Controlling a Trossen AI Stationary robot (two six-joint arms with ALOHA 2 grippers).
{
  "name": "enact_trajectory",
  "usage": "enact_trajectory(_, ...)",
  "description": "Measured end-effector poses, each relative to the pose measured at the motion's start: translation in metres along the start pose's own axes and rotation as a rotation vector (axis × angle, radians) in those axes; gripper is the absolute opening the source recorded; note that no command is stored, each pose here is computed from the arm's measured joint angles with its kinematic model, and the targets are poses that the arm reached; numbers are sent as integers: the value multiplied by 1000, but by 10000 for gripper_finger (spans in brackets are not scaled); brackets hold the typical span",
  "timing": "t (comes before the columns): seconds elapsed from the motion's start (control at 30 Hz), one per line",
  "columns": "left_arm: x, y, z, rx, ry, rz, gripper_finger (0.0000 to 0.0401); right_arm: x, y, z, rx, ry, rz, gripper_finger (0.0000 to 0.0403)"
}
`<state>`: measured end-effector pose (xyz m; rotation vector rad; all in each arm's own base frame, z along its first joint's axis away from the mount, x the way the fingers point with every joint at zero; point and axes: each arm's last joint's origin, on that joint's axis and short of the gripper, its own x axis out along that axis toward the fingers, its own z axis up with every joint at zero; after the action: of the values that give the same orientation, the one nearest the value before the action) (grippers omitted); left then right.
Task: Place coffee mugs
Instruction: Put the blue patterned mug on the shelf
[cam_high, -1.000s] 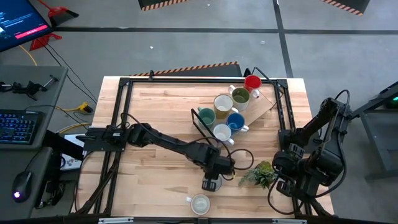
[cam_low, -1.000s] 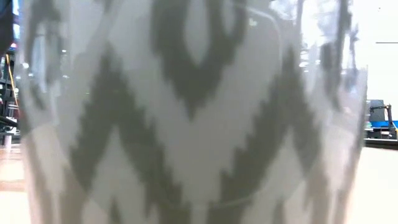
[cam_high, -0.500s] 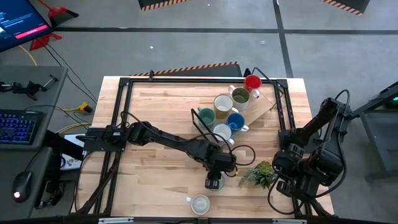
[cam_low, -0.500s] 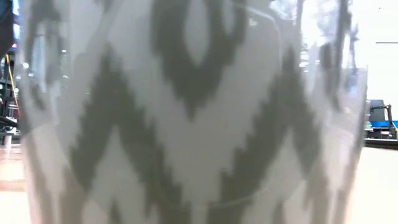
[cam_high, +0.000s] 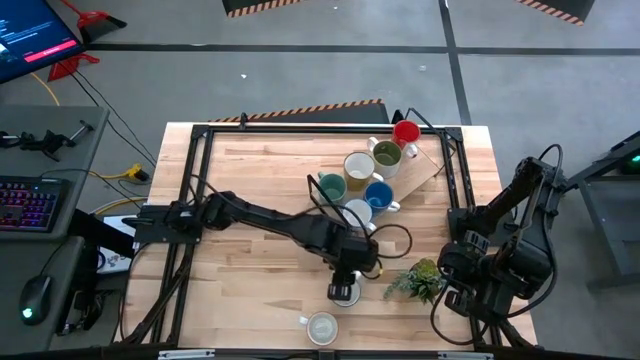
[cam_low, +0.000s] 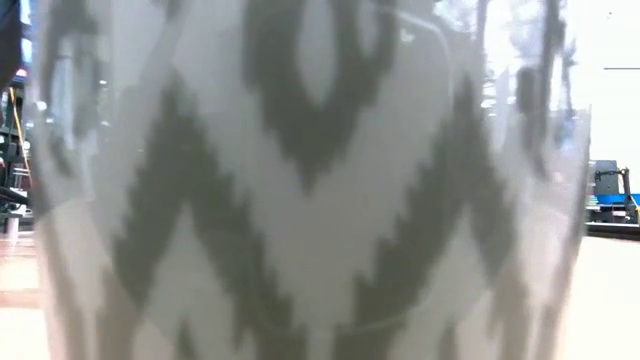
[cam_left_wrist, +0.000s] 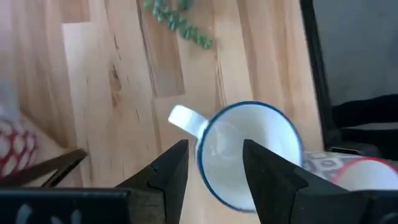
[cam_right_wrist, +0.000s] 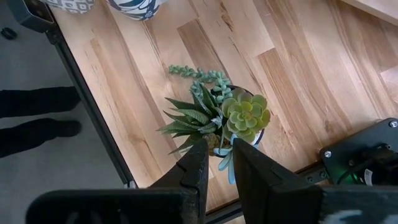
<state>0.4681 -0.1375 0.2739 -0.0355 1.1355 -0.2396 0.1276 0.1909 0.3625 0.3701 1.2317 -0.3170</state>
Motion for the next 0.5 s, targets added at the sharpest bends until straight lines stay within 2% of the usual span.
enact_trajectory(0.13, -22, -15, -13, 3, 85, 2, 143, 0, 0, 0, -5, 0, 1, 53)
enact_trajectory(0.33, -44, -46, -50, 56, 361, 58, 142, 0, 0, -1, -9, 1, 1, 53)
enact_trajectory(0.5, -54, -79, -71, 197, 384, 68, 142, -1, 1, -3, -13, 1, 3, 53)
